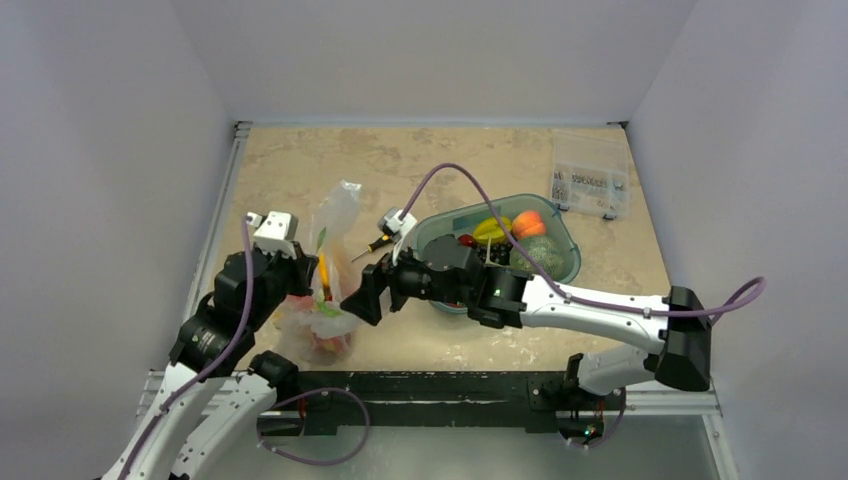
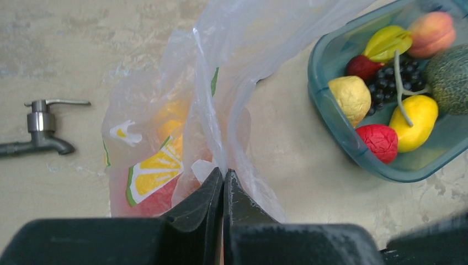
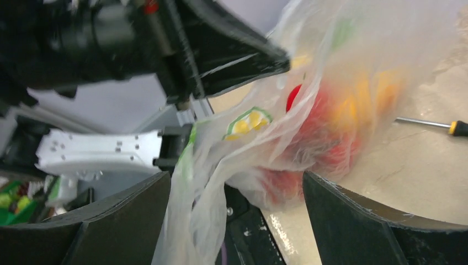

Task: Take the fake fruits out of the plastic bag
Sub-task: Adjust the plastic bag at the center of the board.

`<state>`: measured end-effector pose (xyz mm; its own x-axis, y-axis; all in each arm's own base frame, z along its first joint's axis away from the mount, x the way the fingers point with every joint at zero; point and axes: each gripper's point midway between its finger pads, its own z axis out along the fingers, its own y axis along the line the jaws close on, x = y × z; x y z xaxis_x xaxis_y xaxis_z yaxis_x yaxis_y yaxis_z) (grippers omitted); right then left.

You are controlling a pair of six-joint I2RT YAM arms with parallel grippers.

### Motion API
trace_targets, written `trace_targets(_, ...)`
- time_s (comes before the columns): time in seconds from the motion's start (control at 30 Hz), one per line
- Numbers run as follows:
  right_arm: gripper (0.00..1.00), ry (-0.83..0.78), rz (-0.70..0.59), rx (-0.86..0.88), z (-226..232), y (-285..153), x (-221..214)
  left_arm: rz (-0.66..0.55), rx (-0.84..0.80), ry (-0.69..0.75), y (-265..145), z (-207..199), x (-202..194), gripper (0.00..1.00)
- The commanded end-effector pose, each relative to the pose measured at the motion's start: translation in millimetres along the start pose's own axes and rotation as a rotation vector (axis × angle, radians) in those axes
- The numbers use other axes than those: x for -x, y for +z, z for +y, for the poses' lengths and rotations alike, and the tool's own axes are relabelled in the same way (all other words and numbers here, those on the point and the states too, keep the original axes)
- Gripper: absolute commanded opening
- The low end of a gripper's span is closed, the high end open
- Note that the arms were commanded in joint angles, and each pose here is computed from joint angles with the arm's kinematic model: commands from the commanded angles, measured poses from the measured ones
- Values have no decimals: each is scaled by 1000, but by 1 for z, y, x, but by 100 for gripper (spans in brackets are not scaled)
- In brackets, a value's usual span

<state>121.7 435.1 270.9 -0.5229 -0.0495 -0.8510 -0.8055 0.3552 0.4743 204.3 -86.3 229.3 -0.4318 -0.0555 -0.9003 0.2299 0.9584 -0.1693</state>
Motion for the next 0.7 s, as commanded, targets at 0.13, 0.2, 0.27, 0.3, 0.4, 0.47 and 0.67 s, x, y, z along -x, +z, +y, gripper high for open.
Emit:
trace_targets(0.13,91,217,-128,3,-32,-6,52,-203,-72,48,-10,-9,33,0)
trace_targets(0.2,91,261,-116,-56,-51,3,53,-188,-81,53,-11,-10,31,0)
trace_targets(0.27,90,279,-89,-101,-63,15,52,-193,-94,51,-12,-12,31,0)
trace_targets(0.3,90,277,-62,-112,-66,23,47,-197,-99,54,-13,-13,31,0)
trace_targets(0.4,91,290,-5,-156,-81,46,28,-204,-116,60,-14,-15,32,0)
trace_targets(0.47,95,320,3,-126,-78,60,20,-205,-132,49,-16,-18,31,0)
trace_targets(0.67,88,427,16,-236,-93,97,-12,-235,-119,40,-22,-15,34,0)
